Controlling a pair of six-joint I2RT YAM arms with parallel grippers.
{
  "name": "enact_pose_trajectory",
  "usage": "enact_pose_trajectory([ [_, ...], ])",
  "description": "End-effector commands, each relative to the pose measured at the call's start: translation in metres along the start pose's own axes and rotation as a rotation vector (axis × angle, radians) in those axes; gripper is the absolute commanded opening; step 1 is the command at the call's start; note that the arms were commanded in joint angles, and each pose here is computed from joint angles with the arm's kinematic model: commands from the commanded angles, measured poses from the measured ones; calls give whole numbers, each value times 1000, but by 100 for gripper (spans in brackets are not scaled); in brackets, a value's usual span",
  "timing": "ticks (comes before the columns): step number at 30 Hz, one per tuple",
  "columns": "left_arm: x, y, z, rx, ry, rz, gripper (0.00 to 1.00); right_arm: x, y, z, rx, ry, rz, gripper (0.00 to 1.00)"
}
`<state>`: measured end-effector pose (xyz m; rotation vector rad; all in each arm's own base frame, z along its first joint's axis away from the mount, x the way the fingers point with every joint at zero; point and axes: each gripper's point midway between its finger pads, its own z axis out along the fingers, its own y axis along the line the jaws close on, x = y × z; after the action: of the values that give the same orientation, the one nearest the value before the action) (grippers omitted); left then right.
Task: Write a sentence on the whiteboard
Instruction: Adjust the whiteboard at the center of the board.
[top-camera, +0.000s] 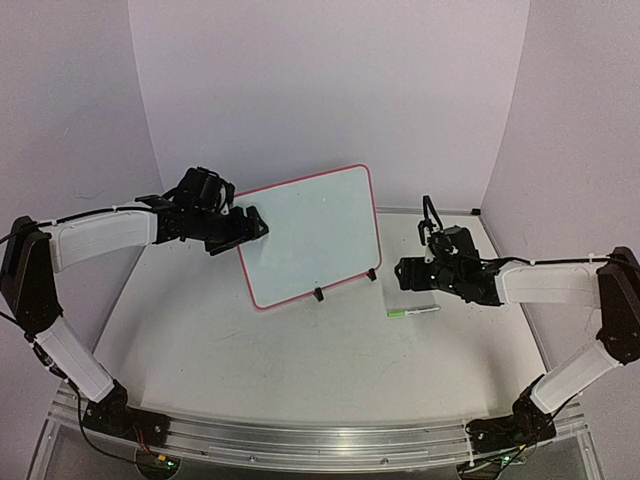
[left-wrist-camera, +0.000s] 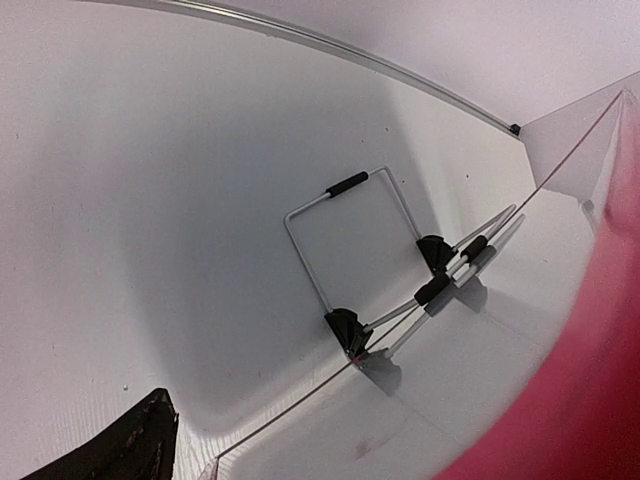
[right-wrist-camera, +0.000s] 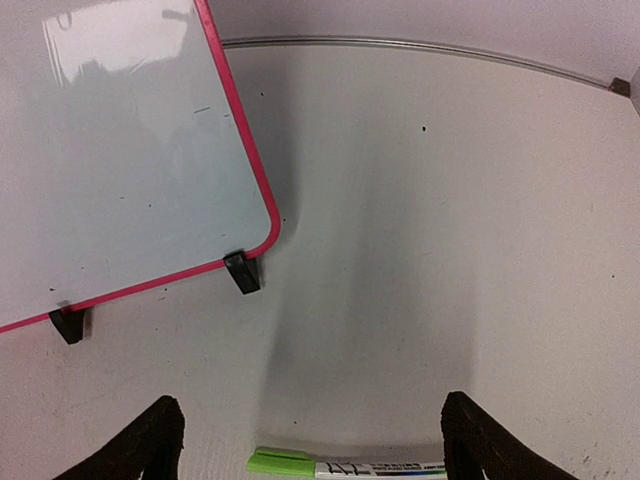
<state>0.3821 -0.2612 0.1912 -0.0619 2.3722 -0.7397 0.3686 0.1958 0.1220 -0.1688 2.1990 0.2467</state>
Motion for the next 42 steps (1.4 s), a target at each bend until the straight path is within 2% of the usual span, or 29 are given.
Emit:
enact_pose_trajectory([
  [1, 9, -20, 11, 56, 35, 9, 91, -4, 6, -4, -45, -24, -6, 84],
  [6, 14, -19, 16, 51, 45, 8, 91, 0, 22, 14, -112, 1, -106, 81],
  [11, 12, -7, 5, -6, 21, 29, 94, 6, 34, 45, -149, 52, -177, 75],
  [22, 39, 22, -18, -74, 31, -11, 97, 18, 41, 96, -177, 115, -236, 66],
  [29, 46, 9, 0, 17, 51, -48, 97, 26, 39, 101, -169, 133, -221, 65],
  [42, 45, -19, 29, 60, 59, -61, 95, 36, 27, 87, -136, 132, -187, 65],
])
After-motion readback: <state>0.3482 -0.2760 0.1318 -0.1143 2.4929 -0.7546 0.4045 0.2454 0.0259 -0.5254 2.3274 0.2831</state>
